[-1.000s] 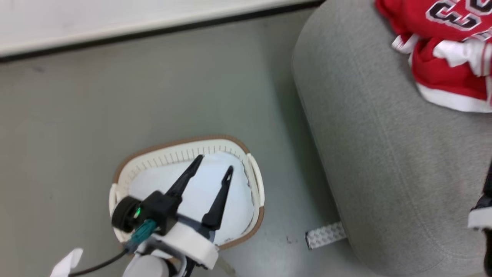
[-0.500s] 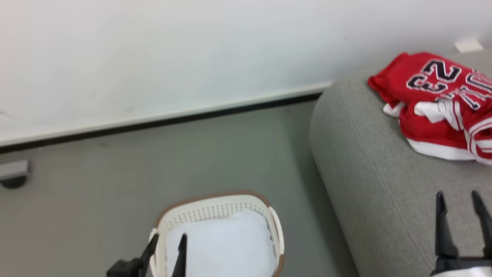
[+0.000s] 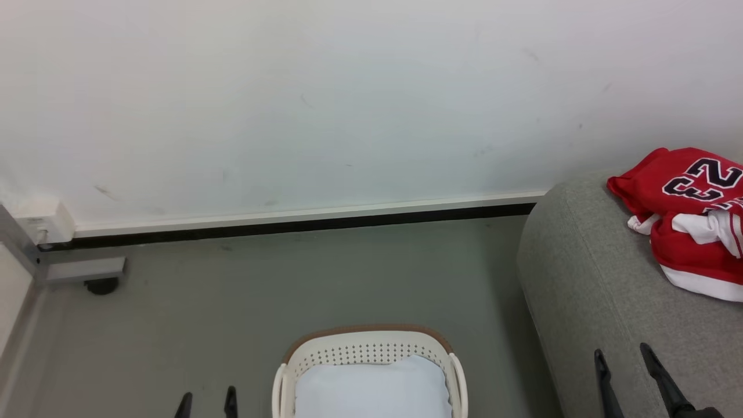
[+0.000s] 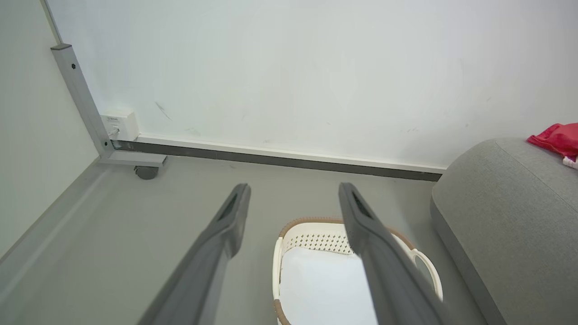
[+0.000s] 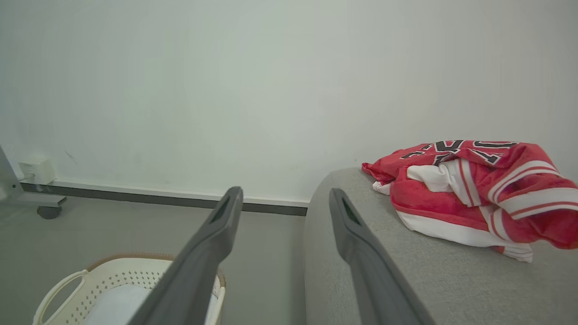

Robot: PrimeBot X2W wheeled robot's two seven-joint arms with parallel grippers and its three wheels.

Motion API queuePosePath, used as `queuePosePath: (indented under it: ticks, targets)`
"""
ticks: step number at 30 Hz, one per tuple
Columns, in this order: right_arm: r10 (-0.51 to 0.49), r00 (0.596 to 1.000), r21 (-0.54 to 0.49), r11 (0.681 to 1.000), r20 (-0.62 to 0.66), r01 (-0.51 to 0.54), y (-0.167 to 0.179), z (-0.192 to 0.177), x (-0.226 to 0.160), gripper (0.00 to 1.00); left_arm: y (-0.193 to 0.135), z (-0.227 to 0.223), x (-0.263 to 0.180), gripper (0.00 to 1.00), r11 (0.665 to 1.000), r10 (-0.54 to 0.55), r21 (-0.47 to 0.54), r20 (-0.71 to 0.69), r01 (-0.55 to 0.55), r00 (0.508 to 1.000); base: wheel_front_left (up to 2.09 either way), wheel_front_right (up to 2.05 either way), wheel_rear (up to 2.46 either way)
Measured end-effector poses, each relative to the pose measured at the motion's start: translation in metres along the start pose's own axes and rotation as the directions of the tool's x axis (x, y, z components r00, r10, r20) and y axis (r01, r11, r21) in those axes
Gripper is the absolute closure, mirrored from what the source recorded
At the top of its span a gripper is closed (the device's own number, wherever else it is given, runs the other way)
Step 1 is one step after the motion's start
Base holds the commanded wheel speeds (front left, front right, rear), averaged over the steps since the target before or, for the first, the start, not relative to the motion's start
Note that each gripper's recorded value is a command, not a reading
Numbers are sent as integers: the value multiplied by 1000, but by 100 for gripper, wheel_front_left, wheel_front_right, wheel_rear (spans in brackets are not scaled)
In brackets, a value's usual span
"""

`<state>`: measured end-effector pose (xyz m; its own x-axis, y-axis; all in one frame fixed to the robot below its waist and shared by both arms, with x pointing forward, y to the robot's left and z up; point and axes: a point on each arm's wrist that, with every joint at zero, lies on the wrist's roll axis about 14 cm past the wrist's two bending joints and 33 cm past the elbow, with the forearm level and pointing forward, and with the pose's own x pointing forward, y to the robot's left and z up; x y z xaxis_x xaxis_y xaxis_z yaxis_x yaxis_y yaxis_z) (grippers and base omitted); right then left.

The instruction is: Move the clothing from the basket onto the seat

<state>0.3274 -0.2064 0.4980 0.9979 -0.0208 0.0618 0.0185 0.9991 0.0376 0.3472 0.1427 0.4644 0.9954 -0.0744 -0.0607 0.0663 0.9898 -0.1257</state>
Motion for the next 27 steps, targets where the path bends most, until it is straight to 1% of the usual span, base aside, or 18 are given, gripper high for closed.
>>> queuePosePath:
  ticks: [3,6,7,13,19,27]
  targets:
    - [34,999,8,999,-5,-33,12,-2,3,0,8,5,-3,0,1000,22,1,19,-22,1000,0,0,0]
    - [44,999,27,999,-9,-44,16,-4,5,0,10,8,-6,0,1000,27,-10,31,-26,999,0,0,0]
    - [48,999,29,998,-12,-48,17,-5,5,100,10,9,-7,100,999,30,-11,33,-30,999,0,0,0]
    - [42,995,50,998,-86,-38,18,-28,-6,100,11,-13,-14,100,999,42,-26,-35,-43,998,0,0,0]
    - [13,994,157,988,-108,4,14,-32,-6,100,18,-18,-13,100,989,69,-127,-73,-78,995,0,0,0]
    - [-20,992,301,952,-126,58,8,-33,-2,100,24,-16,-8,100,957,90,-268,-90,-111,992,0,0,0]
